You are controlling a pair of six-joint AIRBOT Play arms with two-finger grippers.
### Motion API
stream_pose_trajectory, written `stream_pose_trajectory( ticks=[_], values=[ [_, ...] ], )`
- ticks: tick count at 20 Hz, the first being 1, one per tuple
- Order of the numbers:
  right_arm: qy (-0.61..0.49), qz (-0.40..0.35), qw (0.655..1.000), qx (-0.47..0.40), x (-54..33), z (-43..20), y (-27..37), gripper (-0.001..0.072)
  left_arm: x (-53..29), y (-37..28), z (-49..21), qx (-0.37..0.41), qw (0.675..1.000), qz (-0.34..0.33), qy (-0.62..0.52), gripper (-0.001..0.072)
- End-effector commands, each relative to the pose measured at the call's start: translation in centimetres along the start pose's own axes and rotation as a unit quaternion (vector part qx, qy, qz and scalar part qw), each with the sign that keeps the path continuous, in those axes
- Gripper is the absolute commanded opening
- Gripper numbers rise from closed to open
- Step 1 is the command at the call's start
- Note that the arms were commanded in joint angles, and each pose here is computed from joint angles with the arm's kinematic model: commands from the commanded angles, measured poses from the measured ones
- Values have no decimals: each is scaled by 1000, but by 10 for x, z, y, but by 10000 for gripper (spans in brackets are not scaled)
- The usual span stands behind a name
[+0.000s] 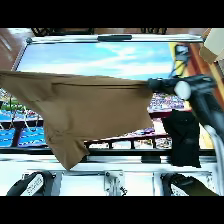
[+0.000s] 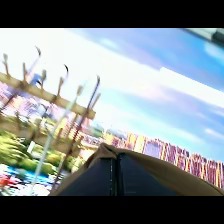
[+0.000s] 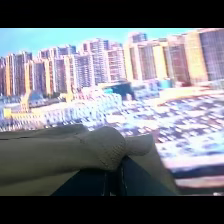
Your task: Fold the shirts.
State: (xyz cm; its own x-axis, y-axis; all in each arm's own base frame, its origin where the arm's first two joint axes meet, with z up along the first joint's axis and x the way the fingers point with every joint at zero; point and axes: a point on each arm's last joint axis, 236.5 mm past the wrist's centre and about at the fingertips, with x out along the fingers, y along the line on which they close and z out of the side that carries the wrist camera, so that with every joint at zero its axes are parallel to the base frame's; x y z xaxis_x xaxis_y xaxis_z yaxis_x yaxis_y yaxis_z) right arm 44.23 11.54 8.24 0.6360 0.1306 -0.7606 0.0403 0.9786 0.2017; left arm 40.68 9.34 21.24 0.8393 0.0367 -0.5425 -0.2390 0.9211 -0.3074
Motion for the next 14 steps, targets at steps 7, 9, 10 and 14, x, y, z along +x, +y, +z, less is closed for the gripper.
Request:
stream_pose_trajectory(
  ticks=[7,9,10,14],
  values=[
    [-7,67,990,126,104,-9,31,105,154,-68,-167,1,970,-70,234,47],
    [-17,70,992,107,86,0,30,509,137,-61,-180,7,957,-66,282,360],
    [-32,72,994,78,69,12,29,518,123,-50,-181,12,949,-57,309,542],
    [-43,23,999,0,-17,34,-16,517,52,1,-196,-4,918,-28,396,533]
  ],
)
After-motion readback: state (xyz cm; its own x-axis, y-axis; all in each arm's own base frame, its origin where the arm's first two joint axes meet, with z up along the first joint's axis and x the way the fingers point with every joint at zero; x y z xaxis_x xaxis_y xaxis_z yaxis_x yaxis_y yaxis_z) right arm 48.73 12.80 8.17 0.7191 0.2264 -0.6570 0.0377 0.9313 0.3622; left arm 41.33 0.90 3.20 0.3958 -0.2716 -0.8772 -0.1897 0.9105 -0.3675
